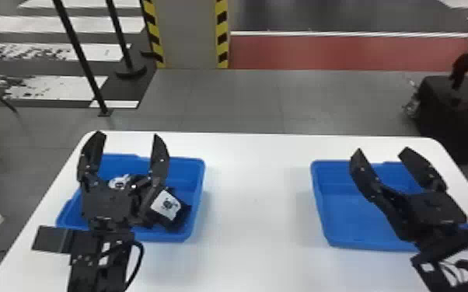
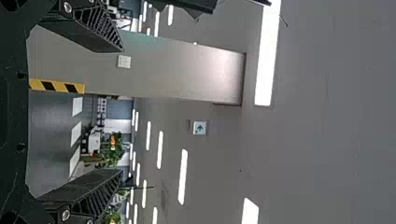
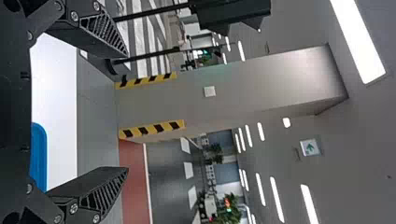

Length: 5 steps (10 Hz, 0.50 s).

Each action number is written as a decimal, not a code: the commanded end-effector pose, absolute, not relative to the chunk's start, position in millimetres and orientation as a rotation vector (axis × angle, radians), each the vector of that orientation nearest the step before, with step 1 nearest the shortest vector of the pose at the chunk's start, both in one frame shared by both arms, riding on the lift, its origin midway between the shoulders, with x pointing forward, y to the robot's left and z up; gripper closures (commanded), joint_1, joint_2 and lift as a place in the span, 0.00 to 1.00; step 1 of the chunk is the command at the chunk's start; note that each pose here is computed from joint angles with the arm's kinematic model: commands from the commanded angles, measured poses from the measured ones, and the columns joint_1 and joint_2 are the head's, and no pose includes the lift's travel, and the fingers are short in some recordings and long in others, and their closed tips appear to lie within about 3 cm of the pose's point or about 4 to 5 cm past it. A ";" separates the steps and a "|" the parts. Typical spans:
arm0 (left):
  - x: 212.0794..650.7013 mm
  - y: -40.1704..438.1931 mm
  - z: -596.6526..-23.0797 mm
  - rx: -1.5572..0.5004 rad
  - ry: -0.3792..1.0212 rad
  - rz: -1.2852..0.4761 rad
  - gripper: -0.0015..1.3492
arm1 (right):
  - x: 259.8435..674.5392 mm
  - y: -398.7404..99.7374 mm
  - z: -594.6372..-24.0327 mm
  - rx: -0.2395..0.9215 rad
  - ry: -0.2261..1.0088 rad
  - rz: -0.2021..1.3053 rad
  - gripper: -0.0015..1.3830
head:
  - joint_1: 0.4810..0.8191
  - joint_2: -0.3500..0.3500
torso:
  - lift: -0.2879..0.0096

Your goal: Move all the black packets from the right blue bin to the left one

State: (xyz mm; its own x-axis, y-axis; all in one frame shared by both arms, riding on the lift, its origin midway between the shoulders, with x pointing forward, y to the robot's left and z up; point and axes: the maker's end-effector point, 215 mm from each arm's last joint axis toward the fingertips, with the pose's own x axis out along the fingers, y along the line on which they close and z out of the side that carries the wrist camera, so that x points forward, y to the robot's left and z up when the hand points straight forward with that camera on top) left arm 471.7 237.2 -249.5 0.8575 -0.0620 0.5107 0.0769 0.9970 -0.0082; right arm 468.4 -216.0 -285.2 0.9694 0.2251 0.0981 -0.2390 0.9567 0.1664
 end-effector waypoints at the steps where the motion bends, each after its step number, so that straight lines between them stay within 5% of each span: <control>1: 453.6 233.6 -265.1 0.039 -0.514 -0.080 0.07 | 448.7 -226.4 -272.1 0.137 -0.128 0.176 0.13 | 0.63 0.55 | 0.60; 5: 452.6 227.9 -302.1 0.064 -0.267 -0.075 0.07 | 427.1 -233.0 -291.1 0.095 -0.080 0.126 0.13 | 0.63 0.50 | 0.60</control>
State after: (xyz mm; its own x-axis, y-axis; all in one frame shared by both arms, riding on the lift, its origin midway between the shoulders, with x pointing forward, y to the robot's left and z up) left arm 453.3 229.3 -300.2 0.9490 -0.0806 0.3047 0.0632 0.9958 0.0664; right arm 428.8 -233.3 -289.3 0.9884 0.1215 0.0912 -0.1304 0.9866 0.0985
